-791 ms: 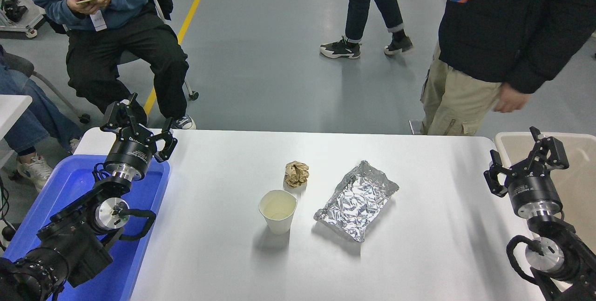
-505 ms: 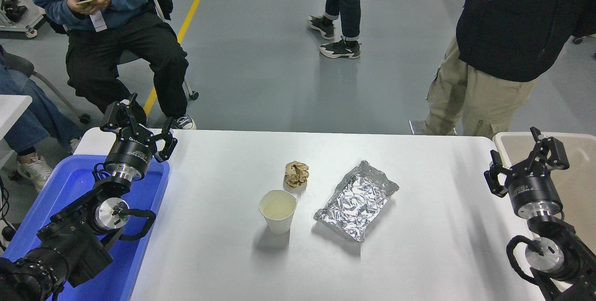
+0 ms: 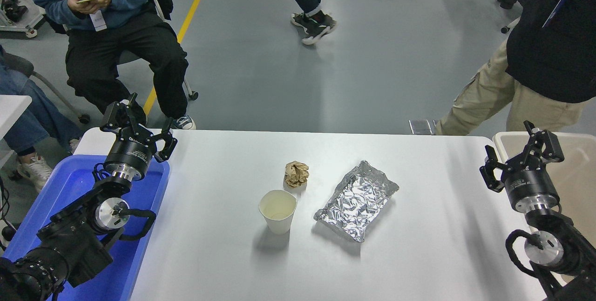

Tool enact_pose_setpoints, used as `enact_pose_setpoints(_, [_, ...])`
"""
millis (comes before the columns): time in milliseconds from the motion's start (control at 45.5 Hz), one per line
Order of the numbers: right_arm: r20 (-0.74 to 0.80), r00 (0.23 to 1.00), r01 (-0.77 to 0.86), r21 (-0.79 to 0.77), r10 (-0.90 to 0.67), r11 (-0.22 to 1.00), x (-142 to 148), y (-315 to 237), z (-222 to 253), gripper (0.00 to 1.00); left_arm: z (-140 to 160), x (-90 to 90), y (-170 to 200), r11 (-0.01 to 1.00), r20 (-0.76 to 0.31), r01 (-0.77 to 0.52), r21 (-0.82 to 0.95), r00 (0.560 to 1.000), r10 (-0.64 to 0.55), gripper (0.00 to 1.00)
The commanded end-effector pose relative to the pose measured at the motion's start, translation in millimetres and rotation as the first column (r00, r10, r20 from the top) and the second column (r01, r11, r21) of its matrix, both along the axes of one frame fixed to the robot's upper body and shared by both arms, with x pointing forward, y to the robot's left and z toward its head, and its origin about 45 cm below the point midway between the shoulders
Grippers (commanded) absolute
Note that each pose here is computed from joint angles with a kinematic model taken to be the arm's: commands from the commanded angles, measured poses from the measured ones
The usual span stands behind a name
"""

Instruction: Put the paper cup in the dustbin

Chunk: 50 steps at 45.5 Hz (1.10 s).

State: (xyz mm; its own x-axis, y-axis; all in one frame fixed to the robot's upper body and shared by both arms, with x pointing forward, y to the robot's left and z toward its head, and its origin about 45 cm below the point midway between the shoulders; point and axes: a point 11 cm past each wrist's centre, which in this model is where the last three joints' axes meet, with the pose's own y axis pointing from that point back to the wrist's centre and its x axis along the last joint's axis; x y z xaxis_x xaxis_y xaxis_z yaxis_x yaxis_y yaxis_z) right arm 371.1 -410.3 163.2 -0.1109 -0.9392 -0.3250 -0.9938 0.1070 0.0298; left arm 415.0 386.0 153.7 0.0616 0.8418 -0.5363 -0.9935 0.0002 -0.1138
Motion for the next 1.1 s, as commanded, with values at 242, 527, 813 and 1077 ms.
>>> enact_pose_setpoints(242, [-0.082, 0.935, -0.353, -0.308, 0.345, 0.883, 9, 43, 69, 1.0, 0, 0.0, 0, 1.0, -0.001, 0.001, 0.0, 1.0, -0.001, 1.0])
enact_pose_setpoints(527, [-0.234, 0.835, -0.543, -0.497, 0.497, 0.677, 15, 82, 93, 1.0, 0, 0.0, 0, 1.0, 0.0, 0.0, 0.0, 1.0, 0.0, 1.0])
enact_pose_setpoints(813, [-0.388, 0.676, -0.647, -0.72, 0.626, 0.251, 25, 152, 102, 1.0, 0, 0.0, 0, 1.0, 0.0, 0.0, 0.0, 1.0, 0.0, 1.0])
enact_pose_setpoints(1077, [-0.495, 0.539, -0.565, -0.812, 0.682, -0.143, 30, 221, 112, 1.0, 0, 0.0, 0, 1.0, -0.001, 0.001, 0.0, 1.0, -0.001, 1.0])
